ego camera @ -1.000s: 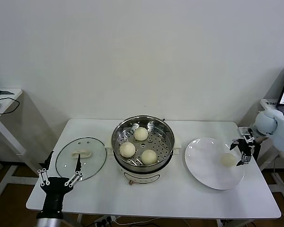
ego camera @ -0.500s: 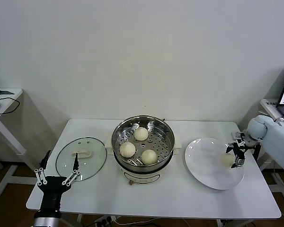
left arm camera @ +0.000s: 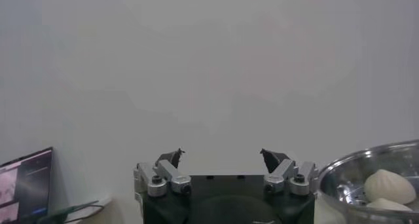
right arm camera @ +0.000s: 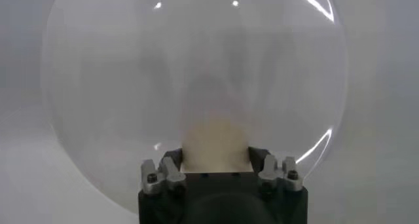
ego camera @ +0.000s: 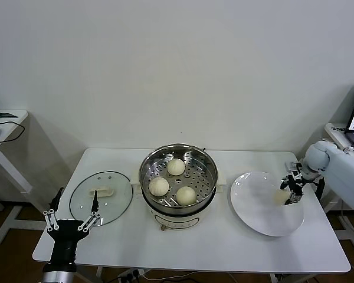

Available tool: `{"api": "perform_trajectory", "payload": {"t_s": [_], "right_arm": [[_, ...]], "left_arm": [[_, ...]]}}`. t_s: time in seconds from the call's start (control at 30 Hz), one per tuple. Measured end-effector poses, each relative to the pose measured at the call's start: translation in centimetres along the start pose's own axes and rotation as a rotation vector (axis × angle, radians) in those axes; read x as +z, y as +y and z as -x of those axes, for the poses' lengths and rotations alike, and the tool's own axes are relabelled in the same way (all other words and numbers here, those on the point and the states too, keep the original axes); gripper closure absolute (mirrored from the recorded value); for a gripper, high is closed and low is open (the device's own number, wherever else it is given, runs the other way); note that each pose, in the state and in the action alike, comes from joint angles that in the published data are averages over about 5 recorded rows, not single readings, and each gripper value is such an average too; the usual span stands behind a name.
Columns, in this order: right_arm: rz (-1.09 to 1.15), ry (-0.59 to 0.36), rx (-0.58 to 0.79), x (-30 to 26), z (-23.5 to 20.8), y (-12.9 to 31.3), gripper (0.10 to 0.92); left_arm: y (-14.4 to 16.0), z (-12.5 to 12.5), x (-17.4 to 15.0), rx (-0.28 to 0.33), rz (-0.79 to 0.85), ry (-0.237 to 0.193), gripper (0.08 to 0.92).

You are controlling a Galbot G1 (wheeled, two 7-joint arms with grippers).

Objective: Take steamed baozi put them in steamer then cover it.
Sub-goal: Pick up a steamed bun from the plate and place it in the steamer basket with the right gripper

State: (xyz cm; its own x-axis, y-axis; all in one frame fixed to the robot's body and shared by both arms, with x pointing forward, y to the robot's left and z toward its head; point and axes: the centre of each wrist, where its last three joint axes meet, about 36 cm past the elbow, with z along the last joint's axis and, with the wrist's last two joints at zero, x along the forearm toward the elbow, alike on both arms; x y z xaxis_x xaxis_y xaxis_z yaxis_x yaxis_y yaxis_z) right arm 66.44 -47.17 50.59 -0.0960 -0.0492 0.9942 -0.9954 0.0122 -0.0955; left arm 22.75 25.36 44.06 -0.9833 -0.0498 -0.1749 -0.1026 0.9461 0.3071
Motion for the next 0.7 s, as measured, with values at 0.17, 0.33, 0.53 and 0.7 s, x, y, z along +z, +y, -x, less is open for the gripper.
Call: {"api": "perform_trajectory", "payload": {"t_s": [0.17, 0.33, 0.53, 0.7], "right_arm": [[-0.065, -0.038, 0.002, -3.1, -5.1, -2.3, 0.369], [-0.145, -0.099, 0.015, -8.3, -11.3, -4.6, 0.369], [-0.250, -0.167, 0.028, -16.0, -17.3, -6.1, 0.371], [-0.321, -0.205, 0.016, -22.3, -19.2, -6.1, 0.371]], "left_arm": [[-0.1, 0.1, 0.0, 0.006, 0.000, -0.004, 0.177], [-0.2, 0.2, -0.1, 0.014, -0.002, -0.006, 0.177], [-0.3, 0.3, -0.2, 0.022, -0.002, -0.014, 0.177], [-0.4, 0.4, -0.3, 0.028, -0.006, -0.021, 0.177]]}}
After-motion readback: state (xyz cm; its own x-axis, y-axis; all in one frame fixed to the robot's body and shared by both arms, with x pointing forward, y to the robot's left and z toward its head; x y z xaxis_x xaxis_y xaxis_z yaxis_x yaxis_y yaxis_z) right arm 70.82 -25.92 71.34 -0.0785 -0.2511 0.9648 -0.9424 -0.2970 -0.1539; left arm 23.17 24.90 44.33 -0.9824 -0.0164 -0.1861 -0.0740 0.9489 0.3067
